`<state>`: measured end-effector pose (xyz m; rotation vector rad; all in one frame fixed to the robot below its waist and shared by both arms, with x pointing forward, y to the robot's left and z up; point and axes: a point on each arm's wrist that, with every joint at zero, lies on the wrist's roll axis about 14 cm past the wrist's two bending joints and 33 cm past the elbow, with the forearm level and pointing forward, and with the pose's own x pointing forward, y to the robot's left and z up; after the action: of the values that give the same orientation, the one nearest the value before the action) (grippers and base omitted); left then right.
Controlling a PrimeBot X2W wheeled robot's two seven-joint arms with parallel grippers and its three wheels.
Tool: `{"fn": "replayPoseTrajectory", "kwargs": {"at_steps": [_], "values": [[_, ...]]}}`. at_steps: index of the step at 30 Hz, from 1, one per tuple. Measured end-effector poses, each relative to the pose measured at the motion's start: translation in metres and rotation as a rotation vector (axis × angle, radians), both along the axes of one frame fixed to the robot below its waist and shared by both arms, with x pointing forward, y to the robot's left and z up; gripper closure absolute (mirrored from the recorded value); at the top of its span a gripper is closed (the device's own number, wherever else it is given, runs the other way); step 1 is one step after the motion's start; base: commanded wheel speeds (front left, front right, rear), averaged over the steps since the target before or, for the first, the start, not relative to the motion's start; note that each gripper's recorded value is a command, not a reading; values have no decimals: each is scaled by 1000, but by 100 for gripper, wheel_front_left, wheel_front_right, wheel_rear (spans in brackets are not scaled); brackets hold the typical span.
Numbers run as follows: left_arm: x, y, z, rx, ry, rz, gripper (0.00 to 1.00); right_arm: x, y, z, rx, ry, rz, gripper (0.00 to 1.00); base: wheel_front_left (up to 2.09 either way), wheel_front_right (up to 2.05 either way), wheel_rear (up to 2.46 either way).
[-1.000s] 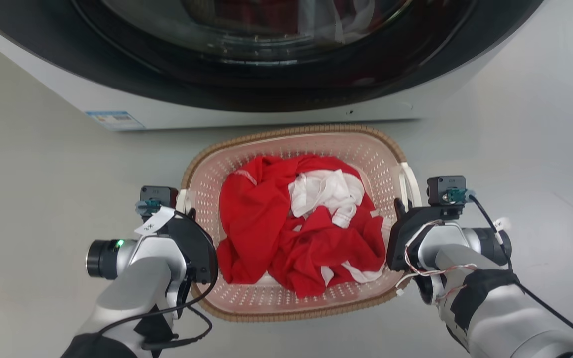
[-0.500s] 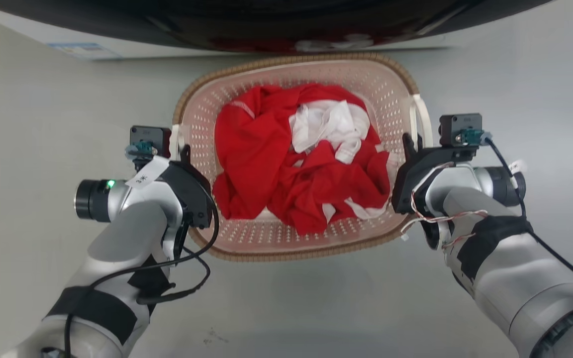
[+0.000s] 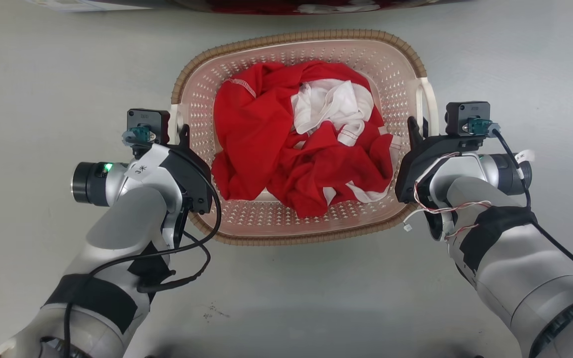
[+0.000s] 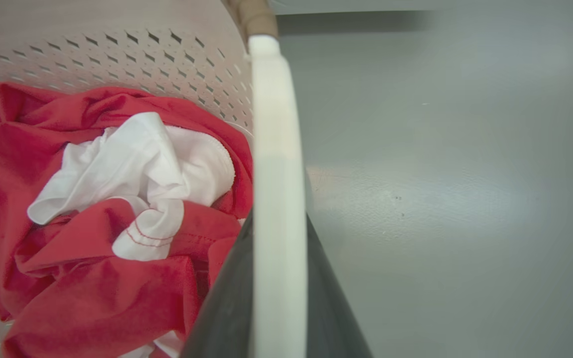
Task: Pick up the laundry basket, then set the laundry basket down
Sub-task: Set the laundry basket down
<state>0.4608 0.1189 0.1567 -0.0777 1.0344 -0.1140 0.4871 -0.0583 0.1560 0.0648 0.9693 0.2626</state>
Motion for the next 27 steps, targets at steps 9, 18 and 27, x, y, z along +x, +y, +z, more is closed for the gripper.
{"fn": "replayPoseTrajectory", "kwargs": {"at_steps": [9, 18, 27], "values": [[7, 5, 0, 13, -20, -9, 100, 3, 2, -2, 8, -10, 2, 100, 0, 0, 0], [9, 8, 0, 27, -38, -16, 52, 3, 4, -3, 11, -17, 2, 54, 0, 0, 0], [14, 17, 7, 50, -62, -9, 0, 8, 3, 4, 8, -42, 3, 0, 0, 0, 0]]}}
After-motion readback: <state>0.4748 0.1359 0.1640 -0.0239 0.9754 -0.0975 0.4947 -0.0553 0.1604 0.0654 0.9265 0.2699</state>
